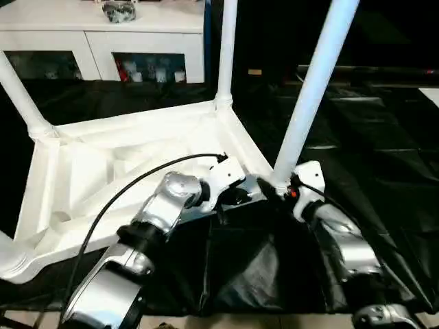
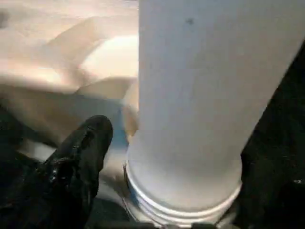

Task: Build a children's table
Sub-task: Rotate leg to tighten

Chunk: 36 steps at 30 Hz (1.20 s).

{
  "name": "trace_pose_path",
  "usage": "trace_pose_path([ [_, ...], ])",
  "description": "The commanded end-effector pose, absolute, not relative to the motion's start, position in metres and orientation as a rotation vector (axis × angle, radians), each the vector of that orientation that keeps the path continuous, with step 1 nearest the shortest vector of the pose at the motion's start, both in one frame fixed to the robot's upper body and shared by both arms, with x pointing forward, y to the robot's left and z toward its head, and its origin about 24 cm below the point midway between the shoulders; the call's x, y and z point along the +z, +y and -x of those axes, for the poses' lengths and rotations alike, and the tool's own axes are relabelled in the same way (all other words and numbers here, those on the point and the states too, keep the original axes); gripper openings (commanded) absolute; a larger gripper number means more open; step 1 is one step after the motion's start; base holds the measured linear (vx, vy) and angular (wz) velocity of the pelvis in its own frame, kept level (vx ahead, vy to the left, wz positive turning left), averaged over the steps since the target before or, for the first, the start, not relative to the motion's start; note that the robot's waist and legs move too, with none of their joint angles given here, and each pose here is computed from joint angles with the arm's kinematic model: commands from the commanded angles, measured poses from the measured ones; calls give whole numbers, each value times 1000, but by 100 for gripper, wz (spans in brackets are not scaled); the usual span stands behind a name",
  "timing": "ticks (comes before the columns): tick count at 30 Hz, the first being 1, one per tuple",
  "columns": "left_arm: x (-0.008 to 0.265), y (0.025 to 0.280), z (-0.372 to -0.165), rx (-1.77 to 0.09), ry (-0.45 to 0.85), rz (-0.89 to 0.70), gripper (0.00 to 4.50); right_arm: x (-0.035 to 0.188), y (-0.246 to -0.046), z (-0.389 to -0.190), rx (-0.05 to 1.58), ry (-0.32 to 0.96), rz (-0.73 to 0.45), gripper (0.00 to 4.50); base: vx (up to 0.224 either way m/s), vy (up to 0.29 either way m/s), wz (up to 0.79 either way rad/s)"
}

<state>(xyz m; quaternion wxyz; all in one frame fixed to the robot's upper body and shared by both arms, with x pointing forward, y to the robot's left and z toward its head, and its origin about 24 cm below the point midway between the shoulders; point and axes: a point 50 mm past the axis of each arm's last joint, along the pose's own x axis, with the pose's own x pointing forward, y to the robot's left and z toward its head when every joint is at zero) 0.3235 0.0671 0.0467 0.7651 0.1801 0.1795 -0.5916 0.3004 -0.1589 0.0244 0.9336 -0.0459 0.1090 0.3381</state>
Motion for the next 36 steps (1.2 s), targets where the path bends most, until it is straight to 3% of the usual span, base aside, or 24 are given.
trace_pose_path([
  [1, 47, 54, -313, -1430, 365, -418, 0, 28, -134, -291, 932, 214, 114, 395, 60, -8, 3],
  [9, 55, 83, -310, -1570, 389, -489, 0, 36, -163, -281, 1143, 279, 242, 395, 7, -2, 0],
  [15, 57, 94, -305, -1648, 406, -519, 0, 43, -169, -280, 1230, 315, 259, 359, 0, 0, 0],
  [16, 58, 97, -303, -1669, 412, -529, 0, 44, -169, -280, 1255, 323, 265, 326, 0, 0, 0],
  [24, 59, 102, -303, -1695, 429, -542, 0, 44, -166, -278, 1295, 344, 222, 281, 0, 0, 0],
  [28, 55, 98, -306, -1635, 451, -528, 0, 35, -162, -275, 1237, 358, 163, 275, 0, 0, 0],
  [30, 52, 94, -309, -1573, 459, -505, 0, 29, -159, -280, 1126, 347, 154, 273, 0, 0, 0],
  [31, 49, 84, -313, -1486, 448, -475, 0, 23, -153, -287, 967, 319, 121, 273, 0, 0, 0],
  [36, 44, 64, -315, -1402, 438, -424, 0, 13, -139, -291, 806, 323, 48, 272, 0, 0, 0],
])
